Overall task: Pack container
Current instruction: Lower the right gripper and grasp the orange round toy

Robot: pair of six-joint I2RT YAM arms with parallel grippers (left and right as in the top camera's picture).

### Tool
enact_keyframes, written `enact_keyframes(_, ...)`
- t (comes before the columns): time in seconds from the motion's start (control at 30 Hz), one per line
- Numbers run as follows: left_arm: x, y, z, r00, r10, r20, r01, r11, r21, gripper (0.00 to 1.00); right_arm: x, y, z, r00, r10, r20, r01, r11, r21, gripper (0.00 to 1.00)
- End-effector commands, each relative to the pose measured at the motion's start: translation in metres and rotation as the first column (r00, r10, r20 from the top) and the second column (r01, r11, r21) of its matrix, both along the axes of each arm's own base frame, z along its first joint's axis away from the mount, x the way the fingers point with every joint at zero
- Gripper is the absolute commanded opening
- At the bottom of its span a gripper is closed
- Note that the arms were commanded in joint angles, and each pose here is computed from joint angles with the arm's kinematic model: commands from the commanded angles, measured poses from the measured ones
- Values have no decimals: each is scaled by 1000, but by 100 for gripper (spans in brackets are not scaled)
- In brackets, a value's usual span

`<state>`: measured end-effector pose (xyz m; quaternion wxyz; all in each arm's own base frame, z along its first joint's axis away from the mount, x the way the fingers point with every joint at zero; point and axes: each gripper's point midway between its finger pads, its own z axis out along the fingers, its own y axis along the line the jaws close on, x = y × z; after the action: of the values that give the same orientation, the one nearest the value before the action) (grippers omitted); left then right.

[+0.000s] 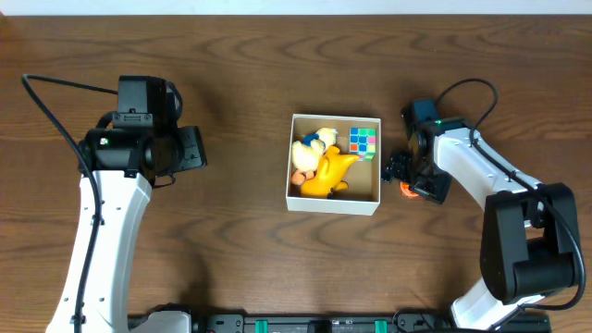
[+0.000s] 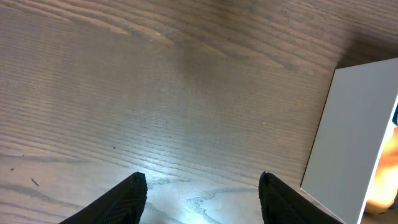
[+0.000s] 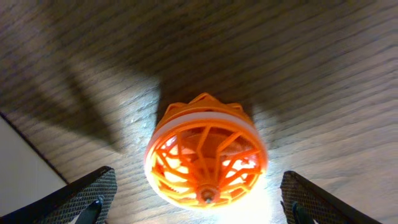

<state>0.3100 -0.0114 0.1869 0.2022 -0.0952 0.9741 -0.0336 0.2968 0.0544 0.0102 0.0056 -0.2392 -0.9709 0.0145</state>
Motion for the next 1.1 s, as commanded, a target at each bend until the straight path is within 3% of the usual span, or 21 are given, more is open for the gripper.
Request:
enact_keyframes(0.0,2,3,6,1000,-2,13,2,1000,15,60,0,-3,1,1000,-7,12,8,999,-34,87)
enact_keyframes(0.8,2,3,6,1000,-2,14,2,1000,15,61,-9,-8,-14,1000,-7,8,8,999,-49,84)
enact_keyframes(1.07,2,3,6,1000,-2,13,2,1000,15,60,-9,-8,-14,1000,-7,7,8,999,-49,67)
